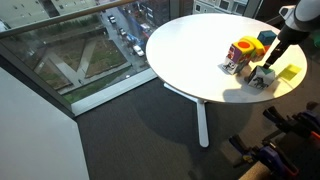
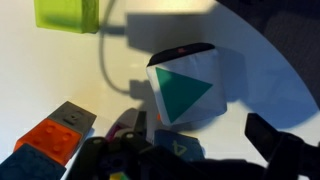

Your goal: Put the black and white cube on the top of the block stack

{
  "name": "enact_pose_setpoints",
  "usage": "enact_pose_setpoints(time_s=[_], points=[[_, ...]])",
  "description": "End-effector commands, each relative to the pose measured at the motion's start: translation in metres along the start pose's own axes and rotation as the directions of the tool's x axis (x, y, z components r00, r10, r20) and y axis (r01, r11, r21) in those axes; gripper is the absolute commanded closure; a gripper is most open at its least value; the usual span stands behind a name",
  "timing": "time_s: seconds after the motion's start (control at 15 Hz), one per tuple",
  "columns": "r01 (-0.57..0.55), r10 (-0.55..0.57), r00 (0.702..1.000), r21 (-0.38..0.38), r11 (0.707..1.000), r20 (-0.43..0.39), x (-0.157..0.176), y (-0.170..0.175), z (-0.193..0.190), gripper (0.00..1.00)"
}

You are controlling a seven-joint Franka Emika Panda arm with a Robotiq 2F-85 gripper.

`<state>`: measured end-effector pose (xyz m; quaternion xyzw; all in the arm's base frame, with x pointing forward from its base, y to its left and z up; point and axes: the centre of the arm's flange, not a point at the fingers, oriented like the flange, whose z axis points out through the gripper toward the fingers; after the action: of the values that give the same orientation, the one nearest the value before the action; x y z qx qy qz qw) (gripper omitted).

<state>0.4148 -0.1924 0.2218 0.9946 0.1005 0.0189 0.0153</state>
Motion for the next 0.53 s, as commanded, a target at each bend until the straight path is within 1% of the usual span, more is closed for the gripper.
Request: enact_pose_setpoints(time_s=[0.0,0.47], points=[[0.027,-0.027,1.000,-0.004,1.000,-0.006,0.001,0.017,0.015,0.00],[0.090,-0.090,0.996,0.013,0.996,0.005,-0.013,0.015,0.033,0.00]])
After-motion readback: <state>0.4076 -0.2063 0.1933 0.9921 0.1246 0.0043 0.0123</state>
